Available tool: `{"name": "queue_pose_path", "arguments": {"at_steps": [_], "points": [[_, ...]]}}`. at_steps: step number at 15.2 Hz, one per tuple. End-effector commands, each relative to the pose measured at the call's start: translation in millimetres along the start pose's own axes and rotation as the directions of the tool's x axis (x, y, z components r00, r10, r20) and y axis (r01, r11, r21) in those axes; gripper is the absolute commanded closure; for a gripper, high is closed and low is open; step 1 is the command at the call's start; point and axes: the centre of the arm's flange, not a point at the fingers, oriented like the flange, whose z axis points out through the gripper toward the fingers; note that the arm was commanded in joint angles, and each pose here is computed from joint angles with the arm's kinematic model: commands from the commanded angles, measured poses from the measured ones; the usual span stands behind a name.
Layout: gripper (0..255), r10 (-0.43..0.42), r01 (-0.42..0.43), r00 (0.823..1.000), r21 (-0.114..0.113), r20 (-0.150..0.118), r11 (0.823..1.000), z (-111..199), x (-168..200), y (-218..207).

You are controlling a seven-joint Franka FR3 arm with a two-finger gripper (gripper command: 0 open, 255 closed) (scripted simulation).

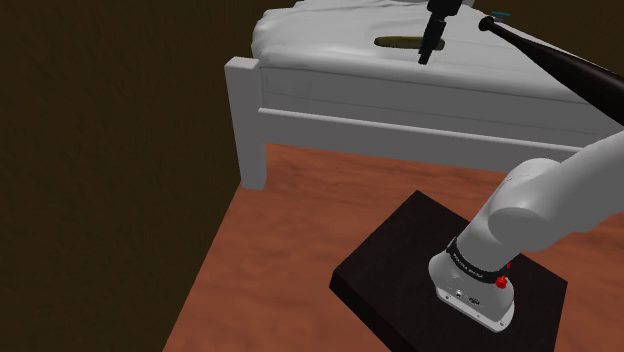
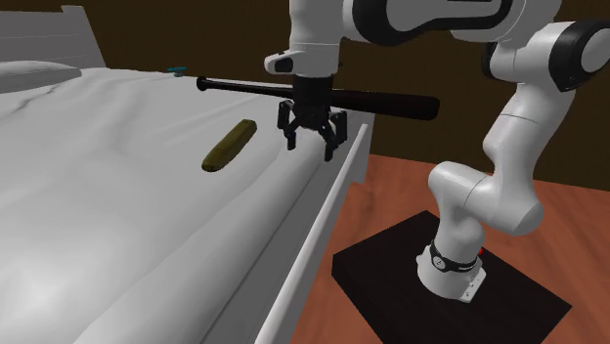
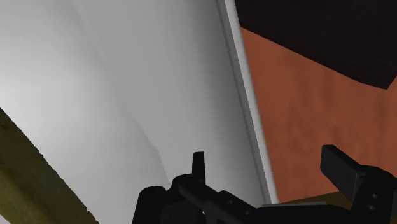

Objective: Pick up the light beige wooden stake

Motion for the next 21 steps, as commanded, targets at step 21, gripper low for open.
{"name": "queue_pose_path", "arguments": {"at_steps": [21], "points": [[0, -0.331, 0.333, 0.943, -0.046, 0.047, 0.942, 4, 48, 183]]}}
